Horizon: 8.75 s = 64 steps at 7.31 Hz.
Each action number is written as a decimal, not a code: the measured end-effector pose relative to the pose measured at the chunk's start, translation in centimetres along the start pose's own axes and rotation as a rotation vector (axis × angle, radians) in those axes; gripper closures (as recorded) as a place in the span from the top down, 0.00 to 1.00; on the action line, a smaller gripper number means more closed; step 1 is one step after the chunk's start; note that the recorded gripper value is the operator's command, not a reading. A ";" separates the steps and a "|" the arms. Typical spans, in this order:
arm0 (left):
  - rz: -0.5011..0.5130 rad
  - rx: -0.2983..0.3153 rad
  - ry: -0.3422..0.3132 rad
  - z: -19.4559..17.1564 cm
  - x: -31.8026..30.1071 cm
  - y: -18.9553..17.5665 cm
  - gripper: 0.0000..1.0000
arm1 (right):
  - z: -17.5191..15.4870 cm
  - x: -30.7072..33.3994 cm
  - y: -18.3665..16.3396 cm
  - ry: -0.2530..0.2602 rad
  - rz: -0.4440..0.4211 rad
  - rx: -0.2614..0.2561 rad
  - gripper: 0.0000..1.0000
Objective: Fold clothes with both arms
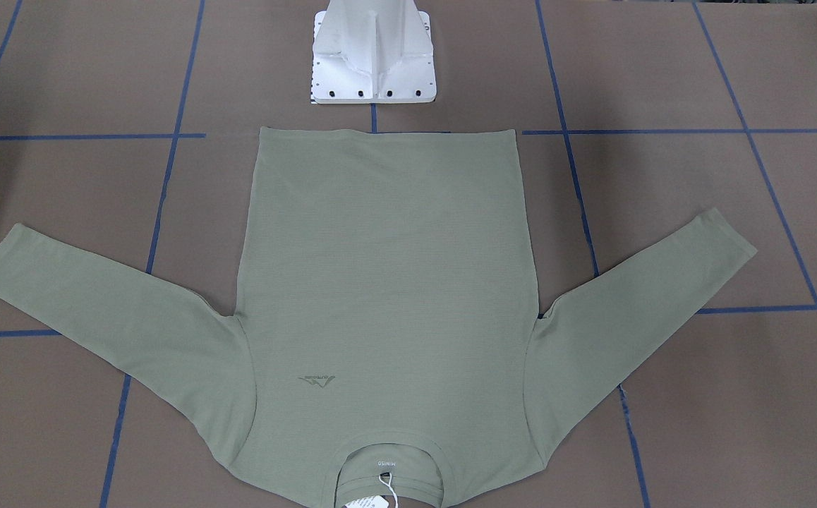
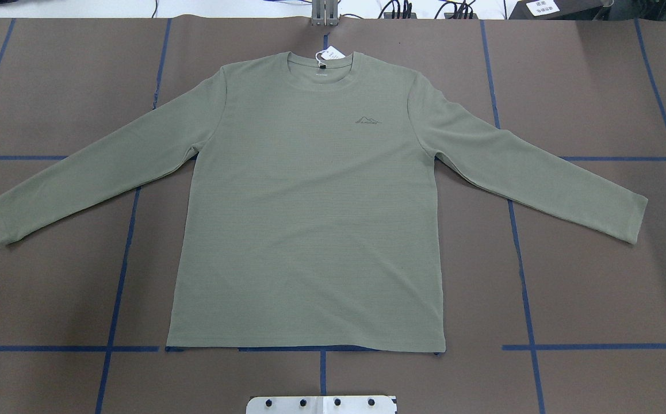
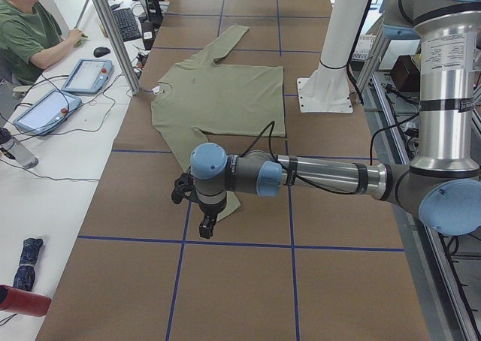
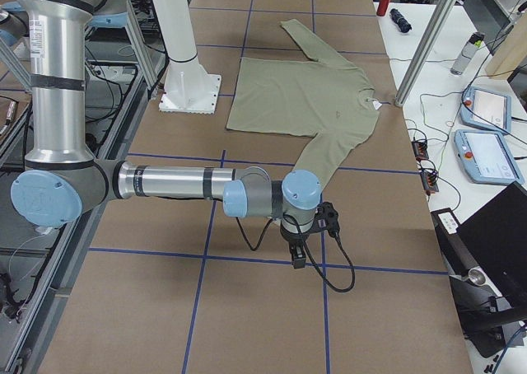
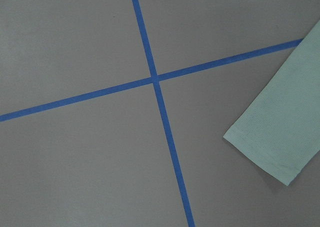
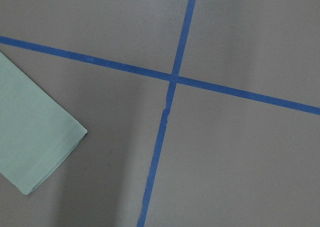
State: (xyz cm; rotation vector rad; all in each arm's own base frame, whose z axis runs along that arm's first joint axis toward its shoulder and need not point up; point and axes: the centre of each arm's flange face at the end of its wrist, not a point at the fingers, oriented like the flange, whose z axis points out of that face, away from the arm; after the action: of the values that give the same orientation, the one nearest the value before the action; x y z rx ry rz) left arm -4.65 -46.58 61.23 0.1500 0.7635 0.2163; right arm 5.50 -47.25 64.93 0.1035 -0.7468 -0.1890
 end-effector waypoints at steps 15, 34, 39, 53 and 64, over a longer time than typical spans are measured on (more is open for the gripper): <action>0.214 0.372 -0.019 -4.0 3.0 -4.9 1.00 | -2.8 -2.9 -0.3 -0.006 -0.013 0.264 1.00; 0.229 0.382 -0.020 -3.6 2.6 -4.0 1.00 | 18.1 -14.2 2.7 -0.055 0.287 0.427 0.52; 0.229 0.382 -0.021 -3.6 2.6 -4.0 1.00 | 18.6 -13.7 2.7 -0.036 0.292 0.428 0.19; 0.227 0.381 -0.020 -3.3 2.4 -3.1 1.00 | -5.5 -45.2 -14.7 0.016 0.519 0.344 0.00; 0.214 0.376 -0.018 -3.0 2.1 -2.9 1.00 | -0.5 -93.1 -29.4 -0.020 0.954 0.695 0.13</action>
State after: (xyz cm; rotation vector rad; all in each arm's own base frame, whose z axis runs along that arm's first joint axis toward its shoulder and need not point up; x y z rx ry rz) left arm -4.83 -48.67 57.08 0.5904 0.7647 0.2723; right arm -64.93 -56.66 -2.03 0.3886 -0.7839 0.9874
